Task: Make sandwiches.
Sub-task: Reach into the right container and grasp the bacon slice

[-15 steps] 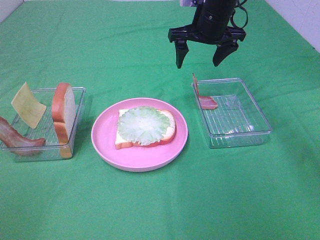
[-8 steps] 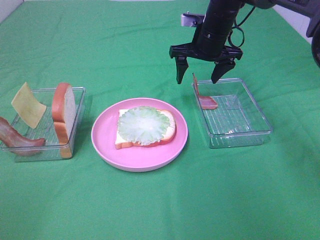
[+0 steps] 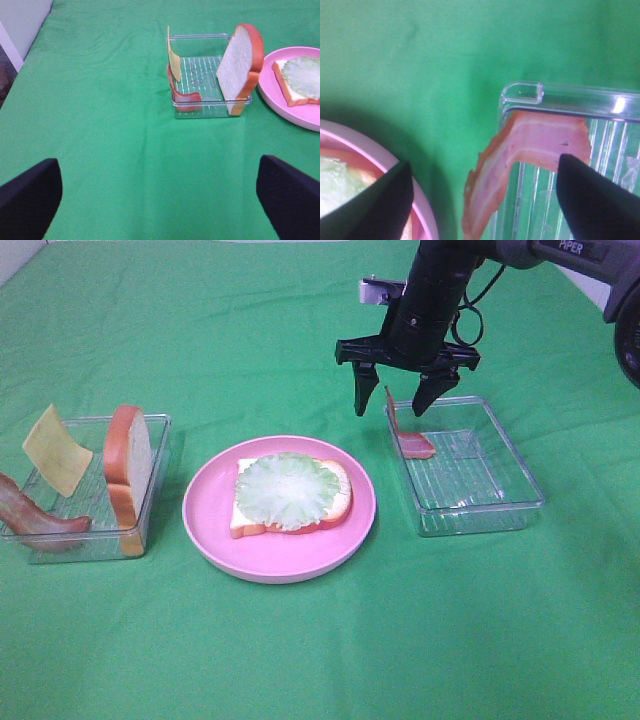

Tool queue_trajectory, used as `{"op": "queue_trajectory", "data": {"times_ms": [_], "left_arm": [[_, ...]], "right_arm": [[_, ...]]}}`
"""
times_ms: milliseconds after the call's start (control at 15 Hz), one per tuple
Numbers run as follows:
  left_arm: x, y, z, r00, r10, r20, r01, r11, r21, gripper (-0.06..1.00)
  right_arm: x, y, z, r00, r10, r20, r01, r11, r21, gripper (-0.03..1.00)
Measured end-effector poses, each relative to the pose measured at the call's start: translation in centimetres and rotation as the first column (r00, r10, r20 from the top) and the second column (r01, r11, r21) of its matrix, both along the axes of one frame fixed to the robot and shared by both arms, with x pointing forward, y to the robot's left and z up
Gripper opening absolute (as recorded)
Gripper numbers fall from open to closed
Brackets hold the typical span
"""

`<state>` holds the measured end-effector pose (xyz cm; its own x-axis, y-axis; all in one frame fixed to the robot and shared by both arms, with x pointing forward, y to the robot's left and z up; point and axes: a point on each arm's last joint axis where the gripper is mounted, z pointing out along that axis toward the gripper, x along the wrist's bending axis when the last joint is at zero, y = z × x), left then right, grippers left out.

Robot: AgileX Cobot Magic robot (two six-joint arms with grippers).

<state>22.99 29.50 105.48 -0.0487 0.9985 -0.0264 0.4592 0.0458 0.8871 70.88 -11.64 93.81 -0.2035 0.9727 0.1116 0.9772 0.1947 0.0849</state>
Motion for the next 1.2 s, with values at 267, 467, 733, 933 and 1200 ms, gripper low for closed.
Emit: {"op": "queue_trajectory", "data": {"times_ms": [267, 467, 733, 933, 1200], "left_arm": [[0.00, 0.00, 0.00, 1.000, 0.000, 0.000, 0.000, 1.000, 0.000, 0.99], [0.00, 0.00, 0.00, 1.000, 0.000, 0.000, 0.000, 1.000, 0.000, 0.99], [0.00, 0.00, 0.00, 1.000, 0.000, 0.000, 0.000, 1.000, 0.000, 0.99], [0.00, 0.00, 0.00, 1.000, 0.000, 0.000, 0.000, 1.000, 0.000, 0.99], [0.00, 0.00, 0.00, 1.000, 0.000, 0.000, 0.000, 1.000, 0.000, 0.99]], "right_arm": [[0.01, -0.06, -0.01, 1.000, -0.008, 0.000, 0.008, 1.000, -0.006, 0.55], [0.01, -0.06, -0.01, 1.000, -0.010, 0.000, 0.010, 1.000, -0.006, 0.54], [-0.01, 0.00, 0.00, 1.000, -0.011, -0.002, 0.011, 1.000, 0.000, 0.45], [0.07, -0.25, -0.03, 1.000, -0.011, 0.006, 0.011, 1.000, -0.026, 0.09], [0.12, -0.43, -0.04, 1.000, -0.011, 0.013, 0.012, 0.999, -0.047, 0.02]]}}
